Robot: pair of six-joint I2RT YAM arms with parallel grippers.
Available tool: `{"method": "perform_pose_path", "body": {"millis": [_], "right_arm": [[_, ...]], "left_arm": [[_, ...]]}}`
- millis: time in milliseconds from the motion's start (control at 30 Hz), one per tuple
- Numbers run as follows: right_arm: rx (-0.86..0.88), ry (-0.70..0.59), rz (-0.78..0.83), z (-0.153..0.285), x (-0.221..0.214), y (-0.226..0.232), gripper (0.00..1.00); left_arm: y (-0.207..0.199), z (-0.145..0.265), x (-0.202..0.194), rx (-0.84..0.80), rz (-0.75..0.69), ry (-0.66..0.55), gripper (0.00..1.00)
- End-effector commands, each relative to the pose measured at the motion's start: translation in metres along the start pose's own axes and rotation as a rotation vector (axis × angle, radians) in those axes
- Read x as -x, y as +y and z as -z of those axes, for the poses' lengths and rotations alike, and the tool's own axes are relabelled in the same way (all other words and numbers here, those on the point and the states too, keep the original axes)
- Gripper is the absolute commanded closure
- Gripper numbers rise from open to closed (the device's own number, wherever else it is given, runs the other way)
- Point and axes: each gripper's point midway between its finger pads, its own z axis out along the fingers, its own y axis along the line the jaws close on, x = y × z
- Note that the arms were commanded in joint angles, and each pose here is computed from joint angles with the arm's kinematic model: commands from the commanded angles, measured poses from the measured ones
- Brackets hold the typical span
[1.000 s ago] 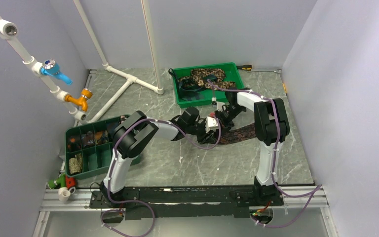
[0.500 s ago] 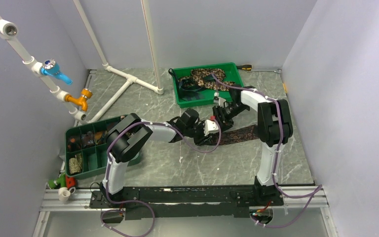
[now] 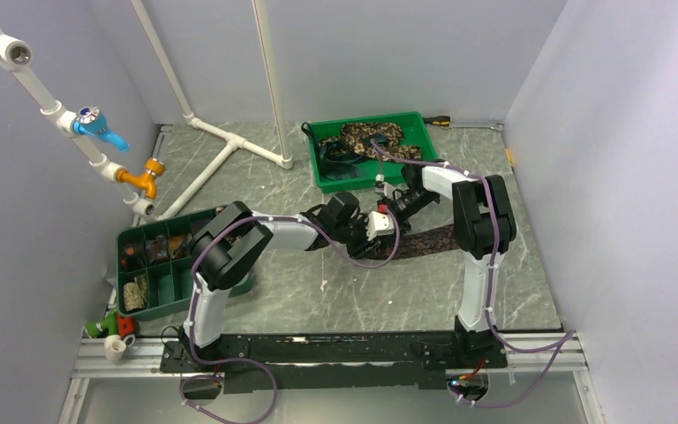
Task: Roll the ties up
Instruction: Roll the tie at the center of the board.
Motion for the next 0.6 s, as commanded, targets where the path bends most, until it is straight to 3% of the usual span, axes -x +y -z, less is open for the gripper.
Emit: {"method": "perform_pose_path", "body": {"millis": [0,100,367,467,567], "right_arm": [[-0.179,0.105,0.008,-0.014,-0.021,-0.046,1.0],[-0.251,0.116,0.032,-0.013,-0.024,-0.063,1.0],[-0.41,0.117,0.016,-0.001,-0.025,-0.1,1.0],[-0.468,0.097,0.002,0.007,-0.02,-0.11,1.0],[-0.504,0.063,-0.02,0.014,-0.009,-0.118,1.0]], "left_arm": [[-0.03,0.009,-0.117,-0.031,0.18,0.366,0.72],[-0.028,0.01,-0.102,-0.045,0.175,0.306,0.58],[-0.012,0.015,-0.023,-0.047,0.02,-0.041,0.27],[-0.006,0.012,-0.003,-0.041,-0.031,-0.12,0.19],[-0.001,0.006,0.008,-0.036,-0.059,-0.158,0.18]]}}
